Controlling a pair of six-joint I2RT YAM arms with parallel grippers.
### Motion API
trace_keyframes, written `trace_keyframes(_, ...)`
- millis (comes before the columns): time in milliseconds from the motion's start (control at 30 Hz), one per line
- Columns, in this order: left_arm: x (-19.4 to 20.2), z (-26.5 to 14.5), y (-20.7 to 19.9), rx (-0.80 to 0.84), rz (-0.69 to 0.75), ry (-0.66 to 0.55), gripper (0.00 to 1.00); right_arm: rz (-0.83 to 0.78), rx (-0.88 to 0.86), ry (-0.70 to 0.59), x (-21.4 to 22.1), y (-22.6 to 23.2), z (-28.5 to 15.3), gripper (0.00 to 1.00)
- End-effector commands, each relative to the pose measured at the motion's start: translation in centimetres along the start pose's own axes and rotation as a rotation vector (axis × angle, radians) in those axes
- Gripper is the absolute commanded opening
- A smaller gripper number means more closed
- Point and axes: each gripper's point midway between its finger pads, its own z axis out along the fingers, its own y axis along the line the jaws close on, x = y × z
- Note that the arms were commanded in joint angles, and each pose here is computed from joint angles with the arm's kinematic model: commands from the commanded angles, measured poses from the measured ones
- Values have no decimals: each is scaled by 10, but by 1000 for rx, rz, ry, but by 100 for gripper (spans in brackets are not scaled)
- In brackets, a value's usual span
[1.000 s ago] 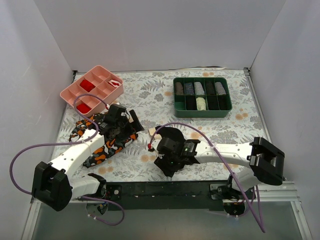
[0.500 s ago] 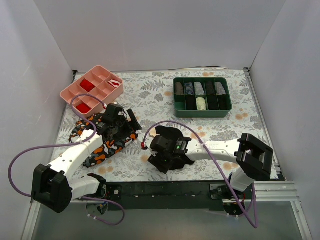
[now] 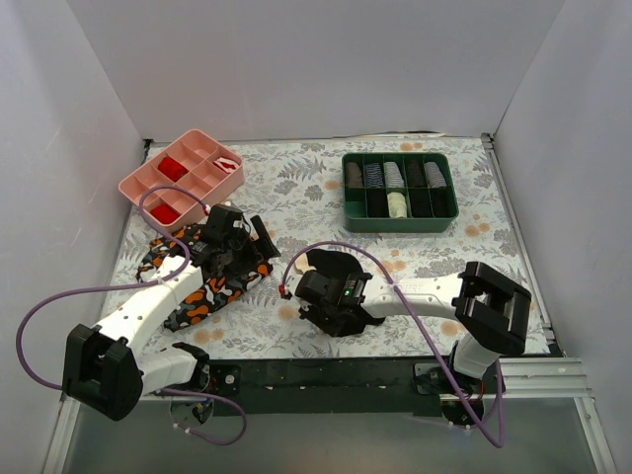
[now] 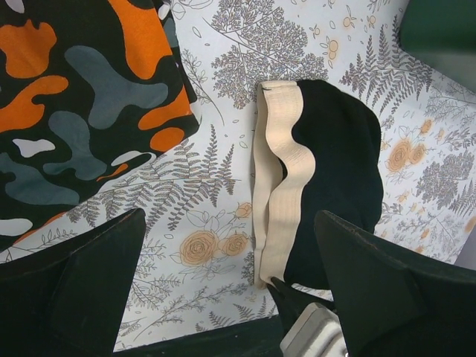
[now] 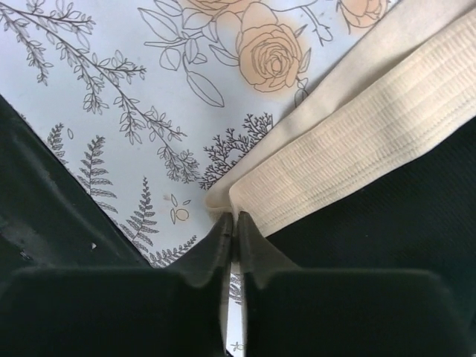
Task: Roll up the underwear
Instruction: Flatten out the underwear at the center of the board.
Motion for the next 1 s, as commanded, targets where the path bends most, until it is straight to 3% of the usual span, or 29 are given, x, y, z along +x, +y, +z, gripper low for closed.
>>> trace_keyframes(0, 1, -5, 1, 15, 7, -6, 98, -6, 51, -66, -20, -6, -18, 1)
trace_keyframes(300, -17, -18, -10, 44, 21, -76, 98, 32, 65, -484, -126, -4, -155, 1)
trace_keyframes(633, -37, -32, -18, 46, 28, -160, 98, 179, 126, -562, -131, -30, -217, 1)
trace_keyframes(800, -30, -27, -19, 78, 36, -135, 98, 284, 172, -553, -116, -64, -221, 1)
trace_keyframes(967, -7, -14, -19, 109, 50, -30, 98, 376, 214, -515, -89, -99, -203, 1)
